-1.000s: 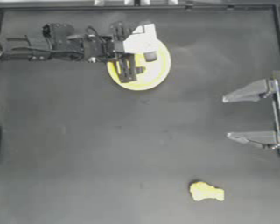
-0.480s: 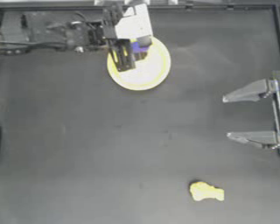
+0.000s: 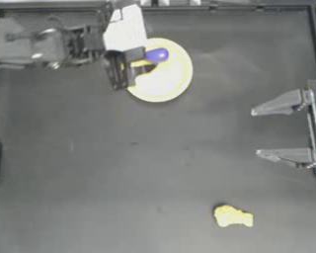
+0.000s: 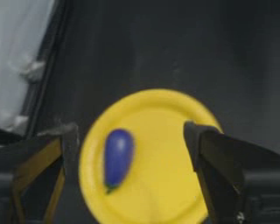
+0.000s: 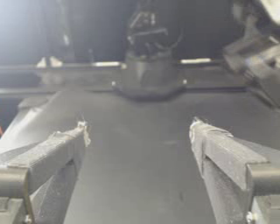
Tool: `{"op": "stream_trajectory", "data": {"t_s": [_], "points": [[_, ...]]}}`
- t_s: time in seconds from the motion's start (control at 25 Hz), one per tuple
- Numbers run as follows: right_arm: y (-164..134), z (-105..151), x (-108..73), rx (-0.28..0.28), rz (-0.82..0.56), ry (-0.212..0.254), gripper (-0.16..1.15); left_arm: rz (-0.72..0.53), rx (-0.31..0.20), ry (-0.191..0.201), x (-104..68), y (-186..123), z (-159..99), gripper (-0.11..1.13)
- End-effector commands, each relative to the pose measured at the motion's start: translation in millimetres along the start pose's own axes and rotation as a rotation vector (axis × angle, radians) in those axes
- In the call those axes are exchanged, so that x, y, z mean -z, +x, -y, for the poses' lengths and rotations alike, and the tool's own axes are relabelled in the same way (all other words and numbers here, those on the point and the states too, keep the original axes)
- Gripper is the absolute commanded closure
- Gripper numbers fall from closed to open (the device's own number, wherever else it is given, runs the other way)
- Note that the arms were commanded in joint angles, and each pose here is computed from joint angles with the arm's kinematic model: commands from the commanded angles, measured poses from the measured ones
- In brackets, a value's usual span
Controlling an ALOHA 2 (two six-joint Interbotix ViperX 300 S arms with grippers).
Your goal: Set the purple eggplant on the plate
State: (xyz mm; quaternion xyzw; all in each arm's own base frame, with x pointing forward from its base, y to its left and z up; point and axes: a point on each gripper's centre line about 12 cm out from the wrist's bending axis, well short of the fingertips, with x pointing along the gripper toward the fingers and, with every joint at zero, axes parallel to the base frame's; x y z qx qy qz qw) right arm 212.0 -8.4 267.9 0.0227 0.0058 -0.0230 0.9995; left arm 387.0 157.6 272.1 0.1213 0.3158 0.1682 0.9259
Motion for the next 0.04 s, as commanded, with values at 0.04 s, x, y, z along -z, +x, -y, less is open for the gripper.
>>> {"op": "stream_trajectory", "data": {"t_s": [0.04], "points": [[2.2,0.1,-6.8,0.002,0.020,0.002,-0.01,0.113,0.014,-0.012,-22.7,-40.2,7.3,0.02]]}}
